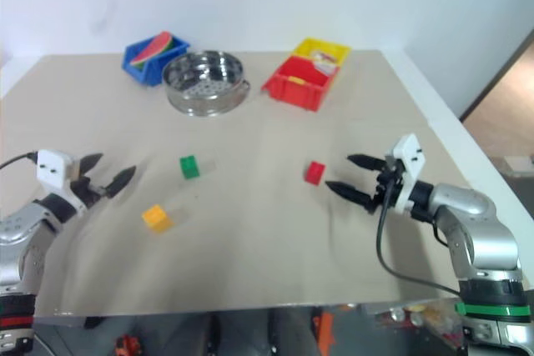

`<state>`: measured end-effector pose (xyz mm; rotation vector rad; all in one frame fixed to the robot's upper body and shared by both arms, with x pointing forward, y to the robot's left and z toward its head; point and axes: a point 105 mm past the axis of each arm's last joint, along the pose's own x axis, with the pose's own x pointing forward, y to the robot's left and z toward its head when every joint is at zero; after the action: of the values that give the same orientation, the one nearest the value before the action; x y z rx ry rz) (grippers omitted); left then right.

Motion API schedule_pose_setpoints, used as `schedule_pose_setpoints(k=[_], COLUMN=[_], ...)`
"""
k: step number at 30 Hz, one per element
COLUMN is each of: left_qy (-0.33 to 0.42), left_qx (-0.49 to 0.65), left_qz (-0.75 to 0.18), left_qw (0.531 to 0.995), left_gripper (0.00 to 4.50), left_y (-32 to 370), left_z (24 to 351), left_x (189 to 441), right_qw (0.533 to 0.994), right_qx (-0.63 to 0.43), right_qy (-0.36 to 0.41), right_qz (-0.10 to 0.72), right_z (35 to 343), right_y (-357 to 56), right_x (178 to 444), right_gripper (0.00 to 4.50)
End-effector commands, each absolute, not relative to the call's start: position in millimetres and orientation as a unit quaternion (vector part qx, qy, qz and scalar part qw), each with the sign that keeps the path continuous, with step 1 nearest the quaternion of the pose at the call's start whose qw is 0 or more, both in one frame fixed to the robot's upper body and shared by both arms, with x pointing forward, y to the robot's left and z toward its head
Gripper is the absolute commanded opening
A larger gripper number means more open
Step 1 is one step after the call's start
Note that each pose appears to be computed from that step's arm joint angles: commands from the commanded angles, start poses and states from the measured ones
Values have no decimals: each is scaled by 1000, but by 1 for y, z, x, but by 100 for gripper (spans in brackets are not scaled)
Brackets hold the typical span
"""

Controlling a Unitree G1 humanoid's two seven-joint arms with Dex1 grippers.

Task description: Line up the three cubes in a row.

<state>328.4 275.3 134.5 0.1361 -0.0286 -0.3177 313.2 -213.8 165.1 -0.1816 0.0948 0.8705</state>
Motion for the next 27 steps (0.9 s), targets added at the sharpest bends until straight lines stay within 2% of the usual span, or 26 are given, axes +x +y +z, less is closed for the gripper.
schedule_pose_setpoints(k=[1, 16, 18, 22, 25, 27], left_qy=[-47, -31, -41, -69, -49, -32], left_qx=[81, 102, 96, 100, 115, 125], left_qz=[-164, -267, -315, -444, -544, -579], left_qw=[982, 958, 943, 888, 829, 805], left_gripper=[449, 449, 449, 449, 449, 449], left_y=[275, 265, 249, 189, 144, 131], left_z=[153, 156, 171, 205, 210, 207], left_x=[325, 321, 319, 307, 291, 283], right_qw=[902, 898, 899, 895, 877, 870], right_qx=[-106, -144, -142, -144, -166, -170], right_qy=[21, 8, -9, -39, -22, -11], right_qz=[417, 416, 414, 421, 450, 463], right_z=[176, 174, 185, 209, 199, 193], right_y=[-214, -215, -210, -193, -177, -172], right_x=[316, 320, 324, 337, 348, 352], right_gripper=[450, 450, 450, 450, 450, 450])
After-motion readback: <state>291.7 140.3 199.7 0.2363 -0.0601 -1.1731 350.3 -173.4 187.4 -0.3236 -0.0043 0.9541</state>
